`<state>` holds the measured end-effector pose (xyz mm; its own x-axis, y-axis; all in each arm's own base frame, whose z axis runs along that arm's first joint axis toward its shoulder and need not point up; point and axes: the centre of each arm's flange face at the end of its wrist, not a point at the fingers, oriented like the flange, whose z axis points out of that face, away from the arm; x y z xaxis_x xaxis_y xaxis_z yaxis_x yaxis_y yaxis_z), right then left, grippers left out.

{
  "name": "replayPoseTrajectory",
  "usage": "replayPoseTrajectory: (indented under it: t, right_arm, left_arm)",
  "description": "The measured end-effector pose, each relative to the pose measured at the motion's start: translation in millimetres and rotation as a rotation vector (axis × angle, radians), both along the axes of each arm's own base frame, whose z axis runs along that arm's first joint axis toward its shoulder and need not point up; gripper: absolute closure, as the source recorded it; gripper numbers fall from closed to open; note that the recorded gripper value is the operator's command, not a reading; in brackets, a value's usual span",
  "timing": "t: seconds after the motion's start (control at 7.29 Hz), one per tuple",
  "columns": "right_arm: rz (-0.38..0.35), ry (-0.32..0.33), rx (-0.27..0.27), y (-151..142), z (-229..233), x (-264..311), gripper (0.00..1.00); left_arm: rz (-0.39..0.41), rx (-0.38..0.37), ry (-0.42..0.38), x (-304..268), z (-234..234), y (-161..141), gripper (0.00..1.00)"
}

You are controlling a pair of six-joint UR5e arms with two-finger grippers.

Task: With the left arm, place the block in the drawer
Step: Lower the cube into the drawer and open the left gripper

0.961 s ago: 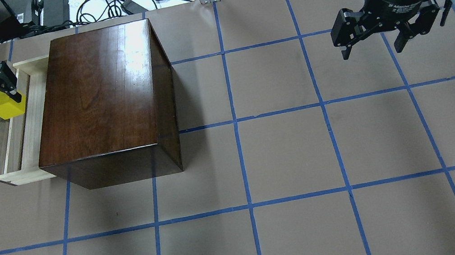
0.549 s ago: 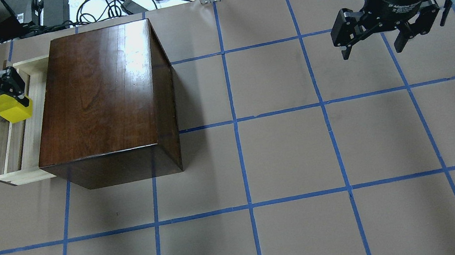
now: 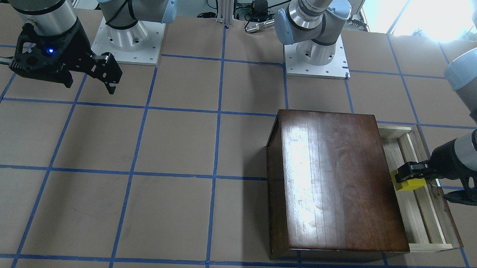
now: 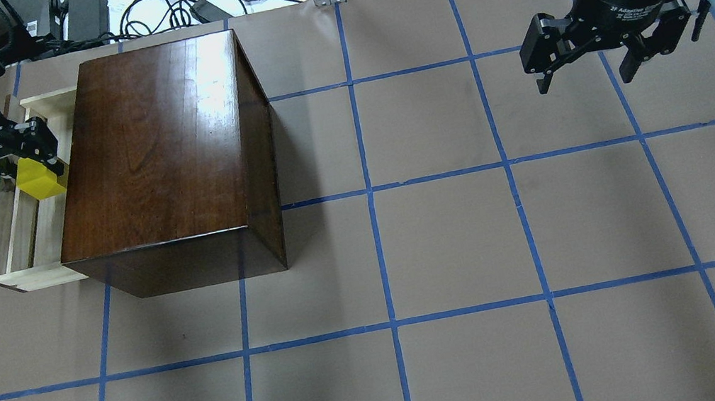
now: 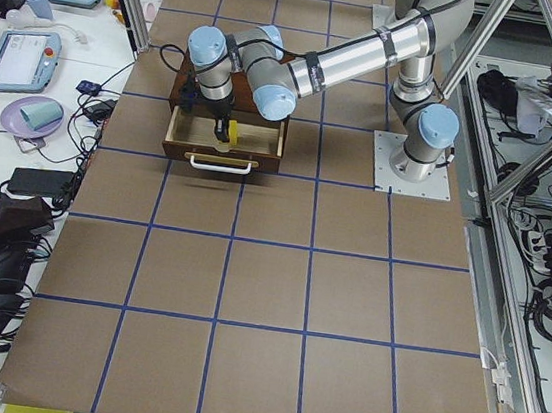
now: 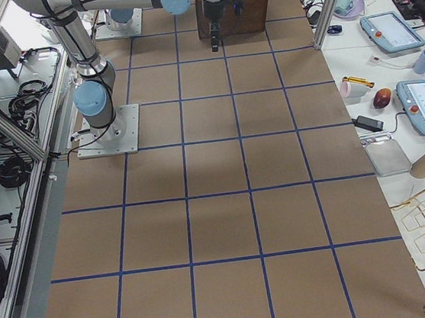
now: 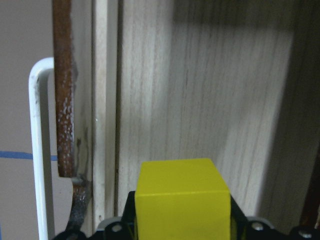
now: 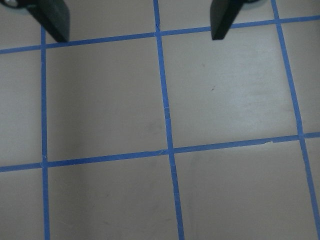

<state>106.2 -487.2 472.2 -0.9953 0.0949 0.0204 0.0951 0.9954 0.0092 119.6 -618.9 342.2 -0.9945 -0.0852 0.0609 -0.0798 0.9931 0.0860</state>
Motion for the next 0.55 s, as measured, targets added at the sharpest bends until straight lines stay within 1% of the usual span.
replayPoseTrajectory:
  t: [0.14, 0.55]
  right_arm:
    - [0.0, 0.0, 0.0, 0.0, 0.0, 0.0, 0.0]
    - [0.0, 0.0, 0.0, 0.0, 0.0, 0.0, 0.0]
  left_arm:
    - [-0.004, 0.001, 0.001, 0.0, -1.6, -0.2, 0.0]
    - [-0.004, 0.004, 0.002, 0.4, -4.0, -0.9, 0.0]
